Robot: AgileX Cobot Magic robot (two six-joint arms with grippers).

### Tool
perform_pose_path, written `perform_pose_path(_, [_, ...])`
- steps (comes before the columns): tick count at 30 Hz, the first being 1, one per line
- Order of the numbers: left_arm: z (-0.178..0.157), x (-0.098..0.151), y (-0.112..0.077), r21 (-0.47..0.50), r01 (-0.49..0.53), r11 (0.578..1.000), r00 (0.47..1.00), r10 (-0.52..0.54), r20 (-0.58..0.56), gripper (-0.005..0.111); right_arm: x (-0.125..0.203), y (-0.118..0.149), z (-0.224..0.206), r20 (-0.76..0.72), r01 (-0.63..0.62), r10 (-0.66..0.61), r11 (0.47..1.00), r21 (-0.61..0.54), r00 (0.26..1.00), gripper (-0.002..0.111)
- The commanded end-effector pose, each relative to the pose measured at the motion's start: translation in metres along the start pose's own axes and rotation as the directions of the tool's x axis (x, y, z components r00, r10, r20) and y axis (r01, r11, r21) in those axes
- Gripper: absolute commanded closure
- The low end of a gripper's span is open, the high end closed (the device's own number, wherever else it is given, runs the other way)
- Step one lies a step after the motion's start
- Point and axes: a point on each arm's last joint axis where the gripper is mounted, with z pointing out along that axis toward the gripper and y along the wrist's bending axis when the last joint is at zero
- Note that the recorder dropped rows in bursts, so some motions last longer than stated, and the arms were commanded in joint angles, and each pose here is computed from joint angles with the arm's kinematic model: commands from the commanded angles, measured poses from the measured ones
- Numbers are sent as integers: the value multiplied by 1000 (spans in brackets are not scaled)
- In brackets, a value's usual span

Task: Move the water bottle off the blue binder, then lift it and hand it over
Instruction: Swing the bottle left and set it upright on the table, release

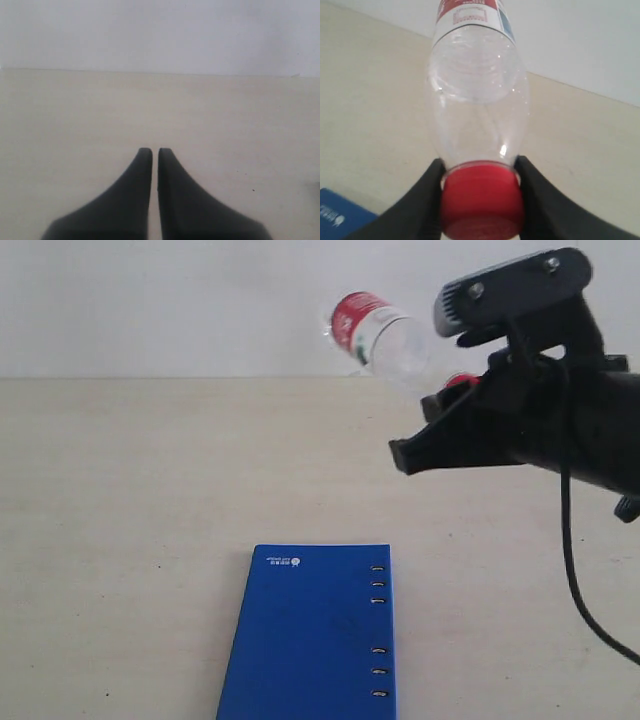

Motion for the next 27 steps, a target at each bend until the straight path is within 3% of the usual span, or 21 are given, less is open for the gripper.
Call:
perform_pose_path(1, [0,1,0,-2,-6,1000,1000,6,-2,102,-10,-13,-5,-40,28,-23,992,126,999,108])
perform_pose_path(11, [0,1,0,-2,-6,1000,1000,6,-2,102,-29,-13,-7,10,33,-34,992,121,999,108])
perform_pose_path(15, [0,1,0,-2,-6,1000,1000,6,-2,102,-37,8,-7,88,218,-210,971,-98,974,108])
perform_pose_path(18, [0,1,0,-2,-6,1000,1000,6,-2,102,-39,24,-8,147,248,-217,938,-243,965,108])
perform_pose_path(21, [0,1,0,-2,-6,1000,1000,6,-2,102,-39,43,-15,288,412,-315,817,-404,905,108])
perform_pose_path(23, [0,1,0,-2,-6,1000,1000,6,-2,102,-37,62,-29,446,585,-385,613,-531,808,108])
perform_pose_path(26, [0,1,0,-2,-6,1000,1000,6,-2,102,-35,59,-27,428,614,-441,607,-505,789,108])
perform_pose_path(27, [0,1,0,-2,-6,1000,1000,6,-2,102,-35,51,-20,344,556,-438,696,-455,830,108])
